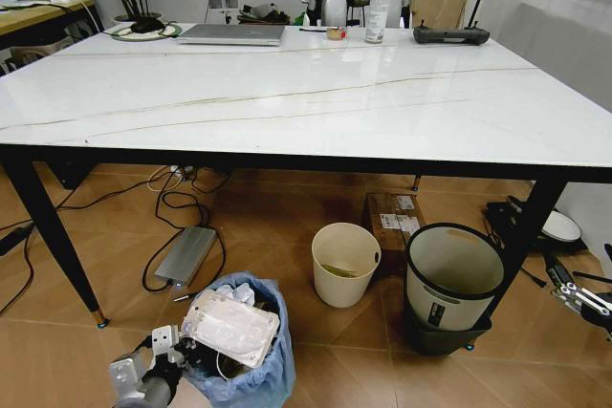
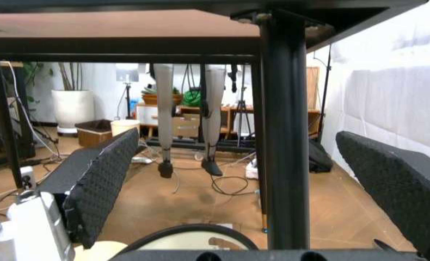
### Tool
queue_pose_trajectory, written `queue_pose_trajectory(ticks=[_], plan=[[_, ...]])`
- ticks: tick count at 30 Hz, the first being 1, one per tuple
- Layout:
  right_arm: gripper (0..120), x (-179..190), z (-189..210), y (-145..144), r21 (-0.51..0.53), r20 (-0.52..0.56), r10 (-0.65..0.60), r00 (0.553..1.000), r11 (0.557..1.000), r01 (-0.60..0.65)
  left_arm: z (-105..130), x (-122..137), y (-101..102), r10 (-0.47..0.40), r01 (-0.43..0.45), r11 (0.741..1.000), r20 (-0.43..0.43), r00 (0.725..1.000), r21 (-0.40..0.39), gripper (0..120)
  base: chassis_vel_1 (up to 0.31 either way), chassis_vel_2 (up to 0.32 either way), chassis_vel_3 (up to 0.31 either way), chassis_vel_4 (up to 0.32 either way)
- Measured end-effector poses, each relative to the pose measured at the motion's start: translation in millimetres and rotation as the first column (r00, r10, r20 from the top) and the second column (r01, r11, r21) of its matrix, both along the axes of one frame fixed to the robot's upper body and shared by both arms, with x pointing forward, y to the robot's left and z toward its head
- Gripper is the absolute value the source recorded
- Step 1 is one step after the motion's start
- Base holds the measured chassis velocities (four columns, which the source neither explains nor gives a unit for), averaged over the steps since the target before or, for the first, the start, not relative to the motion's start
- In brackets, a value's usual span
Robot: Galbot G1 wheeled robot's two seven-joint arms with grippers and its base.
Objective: Pick up the trash bin and place the trash from the table into it.
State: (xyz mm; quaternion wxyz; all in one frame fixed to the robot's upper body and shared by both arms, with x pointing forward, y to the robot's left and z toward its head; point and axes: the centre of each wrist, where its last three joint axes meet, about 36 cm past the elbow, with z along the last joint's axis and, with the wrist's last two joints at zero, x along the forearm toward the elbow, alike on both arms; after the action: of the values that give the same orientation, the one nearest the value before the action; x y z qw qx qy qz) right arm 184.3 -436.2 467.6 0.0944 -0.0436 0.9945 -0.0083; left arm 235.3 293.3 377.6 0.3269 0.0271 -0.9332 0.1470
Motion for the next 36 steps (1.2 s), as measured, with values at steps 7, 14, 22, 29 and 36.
queue_pose_trajectory(ticks=[7,14,22,29,36], plan=[[100,0,0,0,0.000,0.000,0.000,1.000,1.000,0.000,-3,2,1,0.004,-0.004,1.000,-0.003,1.000,0.003,0,0.000,0.000,0.000,0.000],[100,0,0,0,0.000,0.000,0.000,1.000,1.000,0.000,-8,4,3,0.008,-0.008,1.000,-0.010,1.000,0.006,0,0.000,0.000,0.000,0.000],[100,0,0,0,0.000,0.000,0.000,1.000,1.000,0.000,-10,5,3,0.012,-0.012,1.000,-0.011,1.000,0.006,0,0.000,0.000,0.000,0.000],[100,0,0,0,0.000,0.000,0.000,1.000,1.000,0.000,-16,8,7,0.029,-0.029,0.999,-0.015,0.999,0.014,0,0.000,0.000,0.000,0.000],[100,0,0,0,0.000,0.000,0.000,1.000,1.000,0.000,-23,12,9,0.044,-0.043,0.999,-0.025,0.999,0.030,0,0.000,0.000,0.000,0.000]])
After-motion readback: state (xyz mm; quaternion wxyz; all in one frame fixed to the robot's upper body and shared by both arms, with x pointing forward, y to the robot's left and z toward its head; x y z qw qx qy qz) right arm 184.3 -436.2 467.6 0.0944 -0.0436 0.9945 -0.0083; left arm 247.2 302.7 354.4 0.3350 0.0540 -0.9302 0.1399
